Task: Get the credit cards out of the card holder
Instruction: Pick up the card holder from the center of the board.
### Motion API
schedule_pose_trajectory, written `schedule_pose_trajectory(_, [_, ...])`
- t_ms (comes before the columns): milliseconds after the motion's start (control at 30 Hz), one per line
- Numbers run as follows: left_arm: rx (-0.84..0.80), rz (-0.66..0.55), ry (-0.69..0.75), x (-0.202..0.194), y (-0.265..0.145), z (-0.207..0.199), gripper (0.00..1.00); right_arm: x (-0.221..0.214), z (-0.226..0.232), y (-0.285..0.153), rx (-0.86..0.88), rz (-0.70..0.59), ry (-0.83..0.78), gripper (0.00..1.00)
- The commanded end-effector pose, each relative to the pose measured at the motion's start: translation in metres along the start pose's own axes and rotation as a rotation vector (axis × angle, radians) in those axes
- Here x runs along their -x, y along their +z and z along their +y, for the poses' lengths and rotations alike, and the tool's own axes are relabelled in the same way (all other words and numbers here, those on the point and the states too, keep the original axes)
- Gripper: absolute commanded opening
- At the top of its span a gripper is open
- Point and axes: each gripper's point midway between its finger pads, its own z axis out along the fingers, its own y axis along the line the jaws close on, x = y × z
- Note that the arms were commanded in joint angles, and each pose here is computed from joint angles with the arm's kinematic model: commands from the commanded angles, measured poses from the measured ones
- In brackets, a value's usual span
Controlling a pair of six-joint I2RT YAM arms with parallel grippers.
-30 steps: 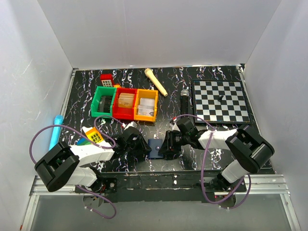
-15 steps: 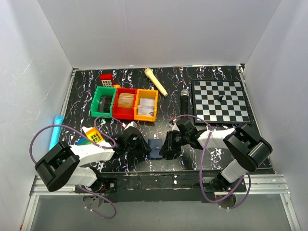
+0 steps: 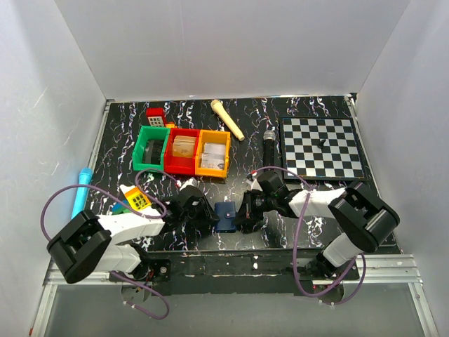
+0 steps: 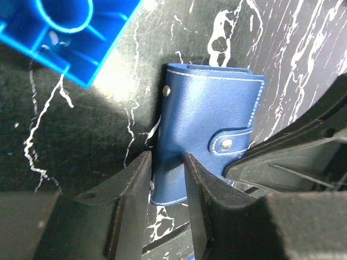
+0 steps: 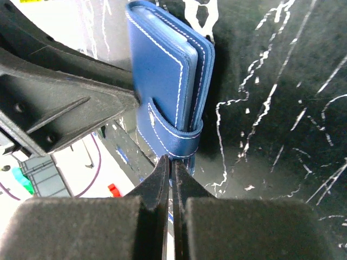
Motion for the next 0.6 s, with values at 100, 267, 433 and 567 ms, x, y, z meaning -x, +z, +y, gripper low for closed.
schedule_pose_trajectory(100, [0.063,-0.059,0.028,0.006,-0.019,0.017,0.37,0.012,0.029,-0.017,0.041,-0.058,-0.142,0.01])
schedule_pose_trajectory(267, [0.013,-0.103,0.041,0.015,-0.026,0.007,0.44,0.008,0.034,-0.025,0.053,-0.055,-0.185,0.01])
schedule_pose_trajectory(433, [-0.189,-0.16,0.08,0.02,-0.036,-0.018,0.51,0.006,0.052,-0.036,0.13,-0.041,-0.245,0.01])
schedule_pose_trajectory(567, [-0.374,-0.253,0.091,0.03,-0.059,-0.04,0.59,0.001,0.073,-0.05,0.209,-0.016,-0.314,0.01])
